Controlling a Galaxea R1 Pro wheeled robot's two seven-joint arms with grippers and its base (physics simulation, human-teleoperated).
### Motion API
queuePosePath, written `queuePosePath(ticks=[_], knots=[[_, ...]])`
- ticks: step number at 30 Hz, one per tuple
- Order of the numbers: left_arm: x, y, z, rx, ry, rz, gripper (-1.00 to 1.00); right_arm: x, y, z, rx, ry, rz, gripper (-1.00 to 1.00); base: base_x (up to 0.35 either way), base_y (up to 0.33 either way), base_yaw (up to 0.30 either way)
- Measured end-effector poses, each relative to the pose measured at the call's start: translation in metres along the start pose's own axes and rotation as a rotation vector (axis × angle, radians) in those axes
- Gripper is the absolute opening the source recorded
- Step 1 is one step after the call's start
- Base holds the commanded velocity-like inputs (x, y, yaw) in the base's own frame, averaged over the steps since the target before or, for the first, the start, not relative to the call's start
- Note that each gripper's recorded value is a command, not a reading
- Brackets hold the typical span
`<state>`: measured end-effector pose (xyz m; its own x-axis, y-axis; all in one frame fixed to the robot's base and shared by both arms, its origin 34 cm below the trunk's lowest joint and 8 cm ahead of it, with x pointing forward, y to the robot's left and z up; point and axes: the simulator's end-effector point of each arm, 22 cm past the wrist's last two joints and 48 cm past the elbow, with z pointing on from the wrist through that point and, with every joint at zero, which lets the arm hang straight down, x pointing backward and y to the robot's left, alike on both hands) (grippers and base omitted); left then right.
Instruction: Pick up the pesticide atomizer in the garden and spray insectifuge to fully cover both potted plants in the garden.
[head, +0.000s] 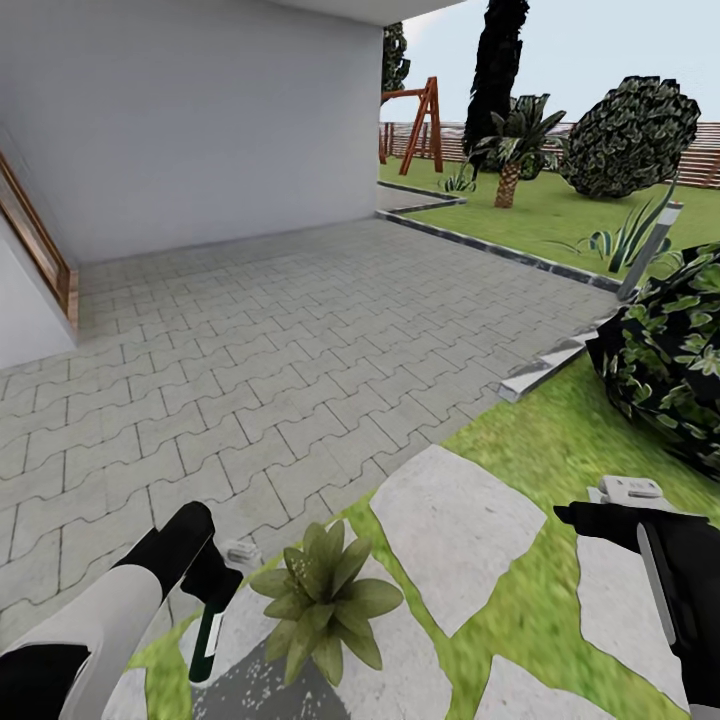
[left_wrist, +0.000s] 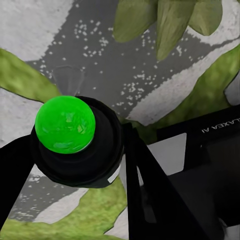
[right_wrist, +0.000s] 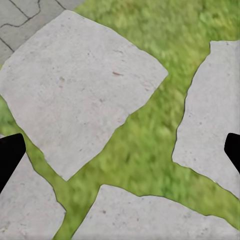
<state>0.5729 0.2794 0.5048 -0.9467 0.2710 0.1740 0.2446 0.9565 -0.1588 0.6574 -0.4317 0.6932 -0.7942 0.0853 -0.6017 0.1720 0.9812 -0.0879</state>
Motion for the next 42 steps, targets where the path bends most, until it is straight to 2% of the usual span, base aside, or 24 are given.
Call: queuePosePath(ticks=[13, 17, 28, 42], knots=[[0.000, 0.014, -0.002, -0.020, 0.000, -0.011, -1.00, 0.003, 0.000, 0.003, -0.001, 0.008, -0.001, 1.00, 0.000, 0.000, 0.055], [0.001, 0.023, -0.002, -0.063, 0.001, -0.010, -1.00, 0.003, 0.001, 0.003, -0.001, 0.009, -0.002, 1.00, 0.000, 0.000, 0.005], [-0.003, 0.016, -0.001, -0.065, -0.006, -0.001, -1.00, 0.003, 0.001, 0.003, -0.001, 0.009, -0.002, 1.00, 0.000, 0.000, 0.000], [-0.006, 0.019, 0.018, -0.065, -0.013, 0.002, -1.00, 0.017, 0.002, 0.017, -0.001, 0.009, -0.001, 1.00, 0.000, 0.000, 0.000]])
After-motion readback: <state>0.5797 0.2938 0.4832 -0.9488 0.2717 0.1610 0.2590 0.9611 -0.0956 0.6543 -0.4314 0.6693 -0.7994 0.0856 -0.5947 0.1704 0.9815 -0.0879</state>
